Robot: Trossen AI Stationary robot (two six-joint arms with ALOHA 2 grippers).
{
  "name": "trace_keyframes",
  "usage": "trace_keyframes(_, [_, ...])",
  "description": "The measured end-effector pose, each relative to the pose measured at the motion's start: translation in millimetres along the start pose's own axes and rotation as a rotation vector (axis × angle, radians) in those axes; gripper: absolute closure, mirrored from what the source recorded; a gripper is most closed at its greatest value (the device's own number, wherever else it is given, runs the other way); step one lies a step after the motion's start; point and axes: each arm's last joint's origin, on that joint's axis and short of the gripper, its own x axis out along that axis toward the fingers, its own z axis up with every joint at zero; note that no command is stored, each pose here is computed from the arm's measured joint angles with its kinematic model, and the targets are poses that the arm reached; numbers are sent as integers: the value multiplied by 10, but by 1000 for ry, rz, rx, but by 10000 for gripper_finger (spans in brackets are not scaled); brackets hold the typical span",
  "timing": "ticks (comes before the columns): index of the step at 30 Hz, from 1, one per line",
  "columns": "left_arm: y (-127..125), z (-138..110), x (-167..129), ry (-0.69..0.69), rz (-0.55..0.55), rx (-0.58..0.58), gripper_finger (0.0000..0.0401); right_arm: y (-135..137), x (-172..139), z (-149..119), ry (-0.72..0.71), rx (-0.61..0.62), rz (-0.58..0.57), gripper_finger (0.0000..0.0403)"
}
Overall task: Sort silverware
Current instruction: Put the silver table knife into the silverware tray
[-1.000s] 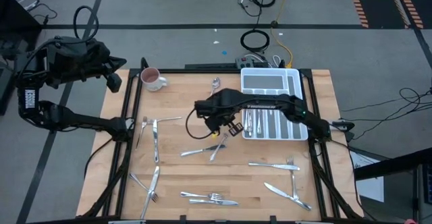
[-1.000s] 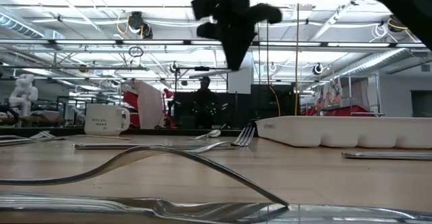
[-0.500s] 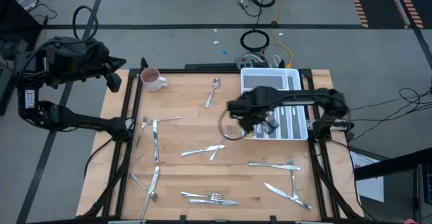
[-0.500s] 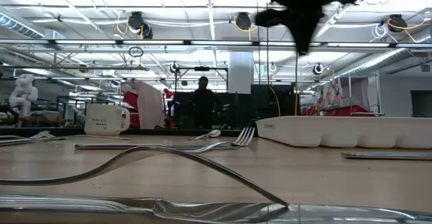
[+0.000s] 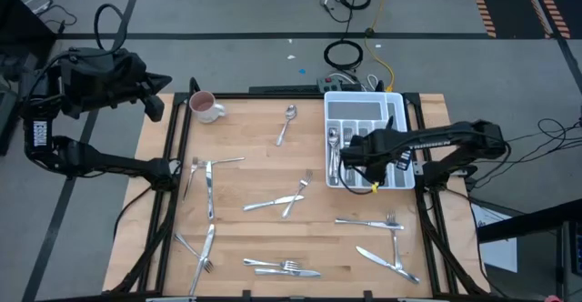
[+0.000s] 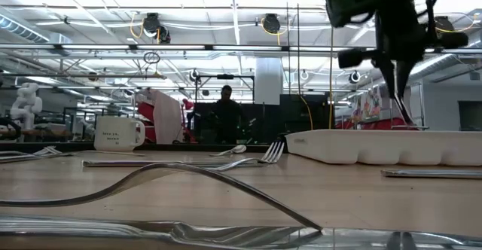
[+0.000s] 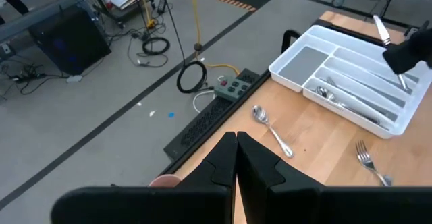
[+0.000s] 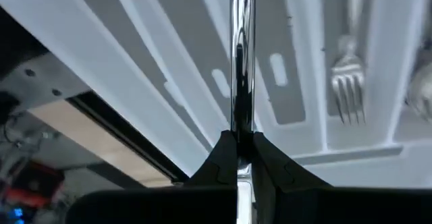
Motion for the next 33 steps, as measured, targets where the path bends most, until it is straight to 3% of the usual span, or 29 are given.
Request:
trace_keyframes(7, [1, -1, 0, 1, 2, -26, 388, -113, 154, 105, -45, -48, -104, 402])
trace_keyframes(17, [1, -5, 0, 5, 3, -48, 388, -171, 219, 7, -52, -120, -92, 403])
trace_keyframes(21, [2, -13, 0, 13, 5, -45, 388, -178, 239, -2, -124, -124, -74, 403])
trace_keyframes(33, [6, -12, 0, 11, 16, -41, 388, -116, 545, 93, -121, -184, -73, 403])
